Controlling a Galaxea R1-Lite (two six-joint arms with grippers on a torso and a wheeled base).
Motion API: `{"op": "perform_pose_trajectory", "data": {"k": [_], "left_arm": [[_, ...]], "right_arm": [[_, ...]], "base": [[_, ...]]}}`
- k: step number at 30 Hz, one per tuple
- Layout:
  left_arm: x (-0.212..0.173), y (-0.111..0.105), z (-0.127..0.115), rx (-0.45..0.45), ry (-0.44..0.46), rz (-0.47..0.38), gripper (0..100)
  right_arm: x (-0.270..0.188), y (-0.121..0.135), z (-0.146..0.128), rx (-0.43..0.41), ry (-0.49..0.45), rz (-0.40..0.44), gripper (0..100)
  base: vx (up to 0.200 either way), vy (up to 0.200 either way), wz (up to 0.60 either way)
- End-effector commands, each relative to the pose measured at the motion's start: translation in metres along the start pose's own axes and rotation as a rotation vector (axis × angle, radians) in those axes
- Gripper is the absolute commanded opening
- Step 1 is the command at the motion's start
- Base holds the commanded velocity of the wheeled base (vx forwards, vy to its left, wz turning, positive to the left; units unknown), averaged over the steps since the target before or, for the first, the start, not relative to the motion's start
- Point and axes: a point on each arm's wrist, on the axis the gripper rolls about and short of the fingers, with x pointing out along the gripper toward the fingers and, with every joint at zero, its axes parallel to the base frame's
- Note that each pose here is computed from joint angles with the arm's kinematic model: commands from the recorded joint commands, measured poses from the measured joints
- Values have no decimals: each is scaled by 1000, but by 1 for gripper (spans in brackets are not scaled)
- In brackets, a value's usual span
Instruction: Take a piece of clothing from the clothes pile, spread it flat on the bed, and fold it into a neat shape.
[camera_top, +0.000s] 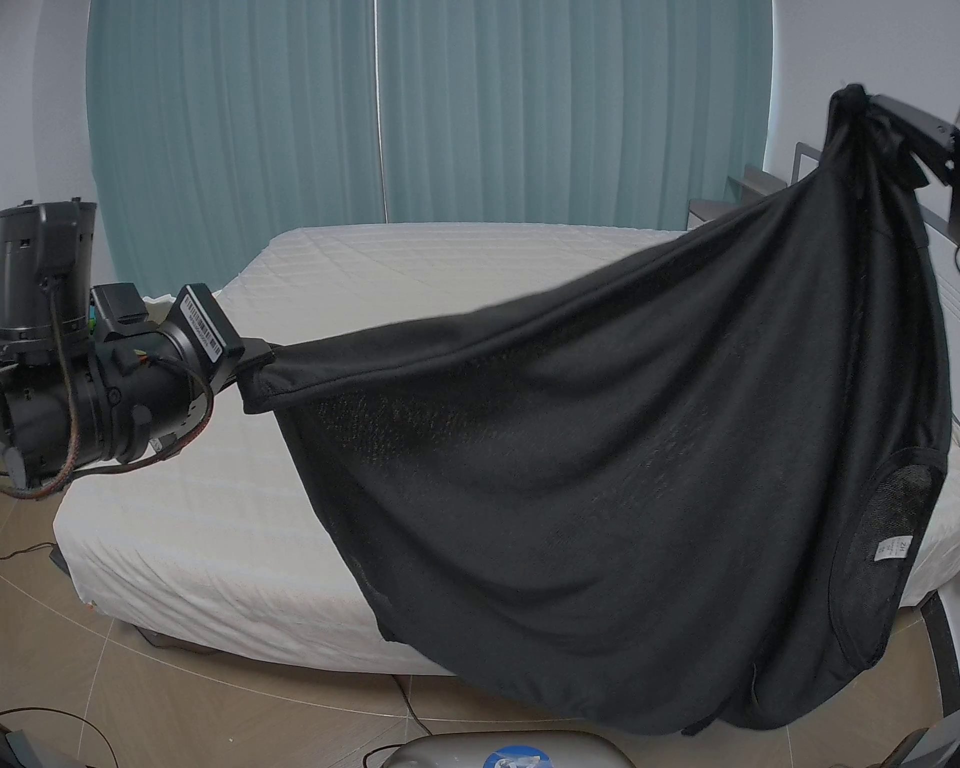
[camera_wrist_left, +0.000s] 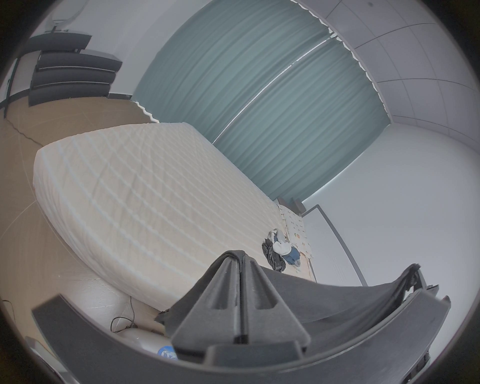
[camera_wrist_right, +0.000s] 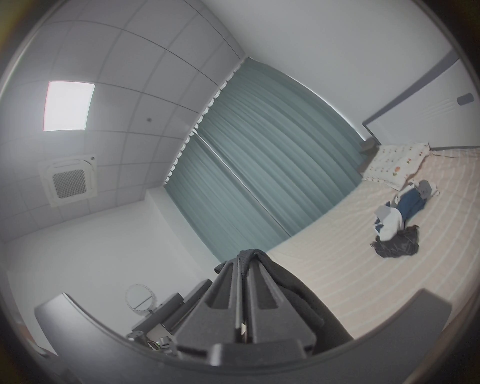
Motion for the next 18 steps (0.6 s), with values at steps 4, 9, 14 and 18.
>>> {"op": "perform_pose_trajectory", "data": {"k": [4, 9, 14, 18], "left_arm": [[57, 15, 2, -30, 7, 110, 0], [83, 12, 3, -101, 35, 37, 0], [92, 18, 2, -122, 48, 41, 0], [107, 21, 0, -121, 50, 63, 0]], "right_arm": [[77, -76, -46, 42, 123, -155, 0], [103, -94, -56, 56, 98, -111, 0], [111, -102, -63, 56, 113, -123, 0], [115, -109, -67, 56, 125, -137, 0]], "base": [[0, 0, 0], [0, 0, 0], [0, 0, 0], [0, 0, 0]]}}
